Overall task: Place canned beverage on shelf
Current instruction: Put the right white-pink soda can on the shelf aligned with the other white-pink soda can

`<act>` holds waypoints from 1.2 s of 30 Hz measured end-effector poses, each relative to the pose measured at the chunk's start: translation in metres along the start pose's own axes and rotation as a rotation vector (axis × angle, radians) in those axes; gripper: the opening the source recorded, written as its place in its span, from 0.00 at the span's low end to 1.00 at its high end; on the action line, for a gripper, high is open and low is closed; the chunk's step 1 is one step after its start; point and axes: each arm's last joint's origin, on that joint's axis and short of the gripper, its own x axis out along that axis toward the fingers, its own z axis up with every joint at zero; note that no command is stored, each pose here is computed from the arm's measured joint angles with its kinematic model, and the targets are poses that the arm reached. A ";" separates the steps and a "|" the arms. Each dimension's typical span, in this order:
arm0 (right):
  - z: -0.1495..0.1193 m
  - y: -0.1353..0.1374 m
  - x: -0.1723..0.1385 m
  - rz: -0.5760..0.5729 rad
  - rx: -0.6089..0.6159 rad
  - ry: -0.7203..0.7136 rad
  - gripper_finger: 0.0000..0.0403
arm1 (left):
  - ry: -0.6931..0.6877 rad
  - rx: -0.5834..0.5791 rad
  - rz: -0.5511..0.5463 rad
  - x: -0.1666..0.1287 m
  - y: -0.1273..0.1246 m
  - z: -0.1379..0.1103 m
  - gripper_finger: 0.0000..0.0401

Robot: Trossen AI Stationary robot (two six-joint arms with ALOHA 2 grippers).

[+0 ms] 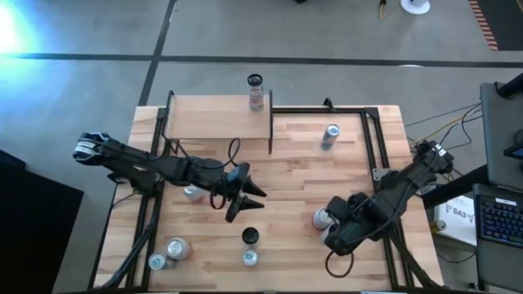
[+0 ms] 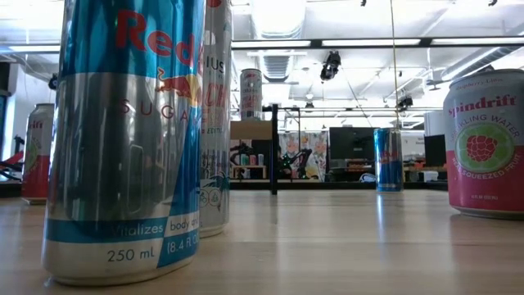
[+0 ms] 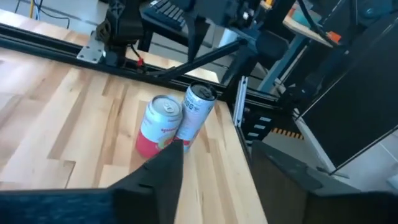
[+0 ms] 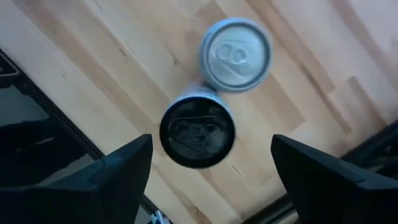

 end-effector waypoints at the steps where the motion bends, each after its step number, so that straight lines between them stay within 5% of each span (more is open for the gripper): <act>1: 0.000 0.001 0.003 0.004 -0.001 0.006 0.79 | 0.001 0.000 0.004 0.000 0.001 0.000 0.45; 8: -0.002 0.001 0.020 -0.025 -0.013 0.018 0.79 | 0.039 0.030 0.039 -0.005 0.007 -0.001 0.53; 28: -0.007 0.005 0.049 -0.039 -0.069 0.021 0.79 | 0.131 0.019 0.071 -0.009 0.012 -0.008 0.54; 36: -0.009 0.000 0.061 -0.068 -0.062 0.026 0.67 | 0.134 0.025 0.065 -0.009 0.011 -0.008 0.54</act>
